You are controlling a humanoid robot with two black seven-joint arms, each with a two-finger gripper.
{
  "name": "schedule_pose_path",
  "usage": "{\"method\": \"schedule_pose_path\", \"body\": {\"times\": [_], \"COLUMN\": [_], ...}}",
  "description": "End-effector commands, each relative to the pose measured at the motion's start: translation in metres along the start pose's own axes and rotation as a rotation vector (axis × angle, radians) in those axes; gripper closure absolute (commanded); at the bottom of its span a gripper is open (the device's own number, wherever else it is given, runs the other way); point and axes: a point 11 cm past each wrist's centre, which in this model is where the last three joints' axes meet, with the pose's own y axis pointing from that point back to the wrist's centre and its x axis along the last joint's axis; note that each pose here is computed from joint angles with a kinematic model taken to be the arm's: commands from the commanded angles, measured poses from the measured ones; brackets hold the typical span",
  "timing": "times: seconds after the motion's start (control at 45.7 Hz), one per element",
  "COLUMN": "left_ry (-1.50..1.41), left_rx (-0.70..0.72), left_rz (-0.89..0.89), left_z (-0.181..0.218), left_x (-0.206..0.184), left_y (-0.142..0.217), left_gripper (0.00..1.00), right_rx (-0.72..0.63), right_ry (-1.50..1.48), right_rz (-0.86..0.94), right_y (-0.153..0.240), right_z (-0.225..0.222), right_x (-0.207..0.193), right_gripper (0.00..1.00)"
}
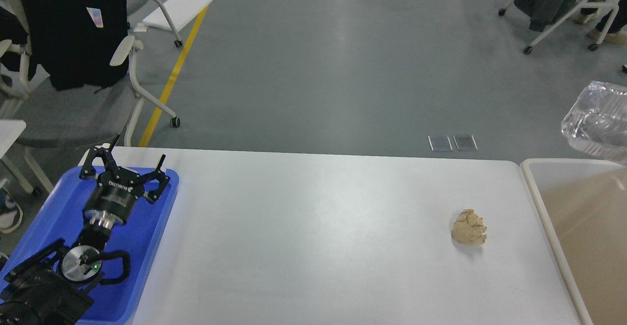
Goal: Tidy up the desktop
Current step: 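Lower the foil tray into the white bin and release it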
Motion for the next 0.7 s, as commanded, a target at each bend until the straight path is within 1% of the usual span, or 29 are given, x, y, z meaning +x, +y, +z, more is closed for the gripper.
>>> {"method": "schedule_pose_path", "body": {"times": [0.0,0.109,0.241,0.437,0.59,0.678], "left_ry": [0.001,-0.001,-0.001,-0.001,-0.001,0.000], "left_rx": [0.000,-0.001,-0.002,-0.002,0.000,0.001], "left_rz": [0.000,0.002,0.000,0.000,0.000,0.000], "left_z": [0.000,0.000,0.000,0.000,0.000,0.000], "left_x": [0.000,0.001,0.000,0.000,0.000,0.000], "left_y": [0.000,0.001,0.000,0.000,0.000,0.000], "left_gripper": [0.01,0.01,0.01,0.01,0.01,0.01], "right_rx": [-0.117,-0.156,-0.158,-0.154,-0.177,-0.170], "right_ry": [-0.163,-0.172,-0.181,-0.167,-0.217,-0.233], "right_rz": [0.051,0.052,0.059,0.054,0.044,0.046], "right_y": [0.000,-0.011,-0.026,-0.061,-0.092,-0.113], "right_z": [0.095,0.114,0.119,0.115,0.121,0.115], "right_x": [-0.022,-0.037,-0.054,-0.084,-0.116,-0.129], "right_gripper": [1.00,1.00,1.00,1.00,1.00,1.00]}}
